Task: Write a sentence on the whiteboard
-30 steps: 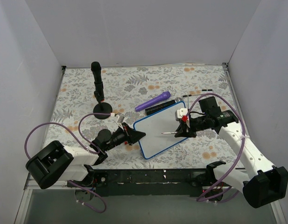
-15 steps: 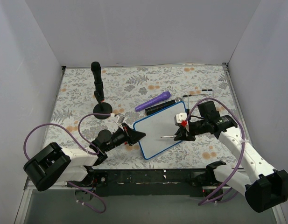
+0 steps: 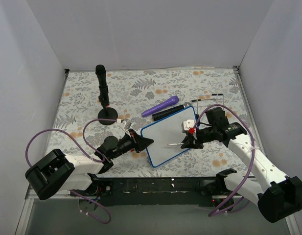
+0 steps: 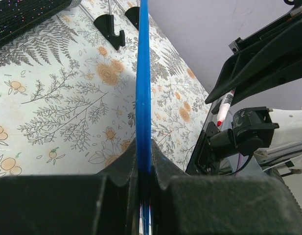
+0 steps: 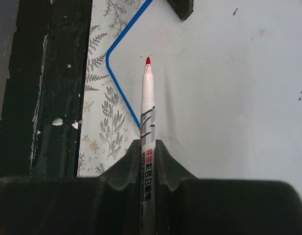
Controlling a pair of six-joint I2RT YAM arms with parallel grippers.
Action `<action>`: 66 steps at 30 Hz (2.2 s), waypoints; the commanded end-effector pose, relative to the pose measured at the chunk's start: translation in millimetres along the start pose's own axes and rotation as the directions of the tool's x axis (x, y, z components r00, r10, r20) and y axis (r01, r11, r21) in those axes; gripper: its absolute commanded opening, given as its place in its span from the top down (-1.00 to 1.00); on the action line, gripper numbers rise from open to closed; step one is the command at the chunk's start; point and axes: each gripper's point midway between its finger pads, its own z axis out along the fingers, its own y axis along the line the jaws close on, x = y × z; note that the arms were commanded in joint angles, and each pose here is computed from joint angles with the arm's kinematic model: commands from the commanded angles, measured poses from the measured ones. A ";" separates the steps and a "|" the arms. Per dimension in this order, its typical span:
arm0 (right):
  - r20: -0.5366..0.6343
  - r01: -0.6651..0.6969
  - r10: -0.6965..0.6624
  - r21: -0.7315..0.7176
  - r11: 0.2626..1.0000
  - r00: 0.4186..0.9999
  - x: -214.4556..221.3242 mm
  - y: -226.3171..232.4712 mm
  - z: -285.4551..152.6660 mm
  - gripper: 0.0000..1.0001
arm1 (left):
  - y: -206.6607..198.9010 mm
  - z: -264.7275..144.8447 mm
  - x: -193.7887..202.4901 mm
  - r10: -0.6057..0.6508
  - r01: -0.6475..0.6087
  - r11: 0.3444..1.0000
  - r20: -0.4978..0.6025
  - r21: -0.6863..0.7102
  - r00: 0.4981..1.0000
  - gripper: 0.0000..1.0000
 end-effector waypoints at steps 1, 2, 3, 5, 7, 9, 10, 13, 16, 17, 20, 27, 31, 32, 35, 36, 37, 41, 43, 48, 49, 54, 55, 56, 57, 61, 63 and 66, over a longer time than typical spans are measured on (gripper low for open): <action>0.025 0.036 -0.037 0.019 0.999 0.999 -5.2 -3.6 0.5 0.97 | -15.1 10.4 -21.4 0.029 -0.032 0.999 0.071 0.044 0.997 1.00; 0.026 0.034 -0.034 0.020 0.999 0.999 -4.5 -4.1 0.4 0.97 | -15.3 11.0 -20.6 0.028 -0.032 0.998 0.068 0.046 0.997 1.00; 0.029 0.035 -0.035 0.019 0.999 0.999 -4.9 -3.7 0.6 0.97 | -15.4 11.5 -20.5 0.028 -0.031 0.998 0.068 0.046 0.997 1.00; 0.030 0.032 -0.032 0.017 0.999 0.999 -4.2 -3.2 0.8 0.97 | -16.1 11.2 -20.7 0.029 -0.032 0.998 0.070 0.048 0.997 1.00; 0.031 0.030 -0.030 0.017 0.999 0.999 -3.7 -3.0 0.8 0.97 | -15.7 11.0 -21.4 0.029 -0.032 0.998 0.074 0.045 0.997 1.00; 0.032 0.029 -0.030 0.018 0.999 0.999 -3.9 -3.2 0.8 0.97 | -14.3 10.0 -20.7 0.028 -0.031 0.999 0.074 0.041 0.997 1.00; 0.034 0.027 -0.027 0.015 1.000 0.999 -3.7 -2.9 1.3 0.97 | -13.8 10.3 -19.8 0.028 -0.031 0.999 0.072 0.039 0.997 1.00; 0.033 0.019 -0.020 0.014 1.000 0.999 -2.8 -2.7 1.8 0.97 | -13.6 10.1 -20.0 0.029 -0.032 0.999 0.074 0.039 0.997 1.00; 0.030 0.016 -0.017 0.021 1.000 0.999 -1.5 -4.4 2.0 0.97 | -13.1 10.0 -19.3 0.026 -0.029 0.999 0.073 0.038 0.997 1.00; 0.028 0.015 -0.015 0.019 1.000 0.999 -1.3 -4.0 2.6 0.97 | -13.1 10.0 -18.8 0.026 -0.029 0.999 0.071 0.038 0.997 1.00; 0.026 0.013 -0.014 0.024 1.000 1.000 -1.7 -5.9 2.0 0.97 | -13.4 9.5 -19.0 0.026 -0.029 0.999 0.072 0.039 0.997 1.00; 0.005 0.018 -0.019 0.043 0.999 1.000 -1.1 -12.0 0.5 0.97 | -12.0 9.0 -17.8 0.026 -0.029 0.999 0.067 0.033 0.997 1.00; -0.002 0.018 -0.018 0.046 0.999 1.000 -1.2 -13.9 -0.2 0.97 | -11.9 8.6 -17.6 0.026 -0.029 0.999 0.067 0.033 0.997 1.00; -0.002 0.019 -0.019 0.044 0.999 1.000 -1.7 -13.8 -0.2 0.97 | -11.7 8.8 -18.3 0.028 -0.030 0.999 0.068 0.032 0.997 1.00; -0.011 0.022 -0.022 0.045 0.999 1.000 -1.3 -15.2 -0.8 0.97 | -11.8 8.9 -17.5 0.028 -0.030 0.999 0.066 0.032 0.997 1.00; -0.011 0.028 -0.027 0.048 0.998 1.000 -2.6 -16.3 -1.4 0.97 | -11.8 8.9 -17.5 0.028 -0.030 0.999 0.066 0.032 0.997 1.00; -0.014 0.026 -0.026 0.048 0.999 1.000 -2.4 -16.4 -1.9 0.97 | -11.1 8.6 -16.8 0.027 -0.029 0.999 0.064 0.030 0.998 1.00; -0.027 0.039 -0.038 0.047 0.998 0.999 -4.0 -18.2 -3.6 0.97 | -11.5 8.9 -18.0 0.028 -0.030 0.999 0.068 0.030 0.997 1.00; -0.035 0.048 -0.046 0.049 0.998 0.998 -5.5 -19.6 -4.9 0.97 | -11.0 8.9 -17.9 0.027 -0.029 0.999 0.068 0.027 0.997 1.00; -0.045 0.057 -0.055 0.046 0.997 0.998 -10.3 -21.9 -5.7 0.97 | -10.1 9.1 -18.5 0.026 -0.028 0.999 0.071 0.024 0.997 1.00; -0.044 0.061 -0.059 0.045 0.997 0.997 -12.0 -21.9 -5.6 0.97 | -9.9 8.8 -17.3 0.025 -0.027 0.999 0.068 0.023 0.997 1.00; -0.044 0.066 -0.065 0.032 0.997 0.997 -16.5 -21.2 -1.3 0.97 | -10.2 9.2 -18.5 0.024 -0.026 0.999 0.072 0.023 0.997 1.00; -0.047 0.066 -0.065 0.030 0.997 0.997 -16.6 -21.0 -0.3 0.97 | -9.7 8.9 -18.1 0.022 -0.024 0.999 0.072 0.021 0.997 1.00; -0.049 0.070 -0.069 0.029 0.997 0.996 -17.7 -21.4 0.3 0.97 | -9.6 8.9 -18.1 0.022 -0.024 0.999 0.072 0.021 0.997 1.00; -0.051 0.071 -0.070 0.016 0.997 0.996 -18.5 -19.3 3.0 0.97 | -9.7 9.3 -18.3 0.022 -0.024 0.999 0.072 0.021 0.997 1.00; -0.069 0.083 -0.082 0.007 0.997 0.994 -21.8 -18.9 7.3 0.97 | -8.5 8.6 -17.1 0.022 -0.023 1.000 0.070 0.018 0.997 1.00; -0.075 0.087 -0.087 0.000 0.996 0.993 -24.0 -18.2 9.7 0.97 | -8.3 8.1 -17.1 0.021 -0.022 1.000 0.073 0.018 0.997 1.00; -0.085 0.094 -0.094 -0.004 0.996 0.992 -26.4 -18.0 11.9 0.97 | -8.7 7.7 -17.1 0.022 -0.024 1.000 0.073 0.020 0.997 1.00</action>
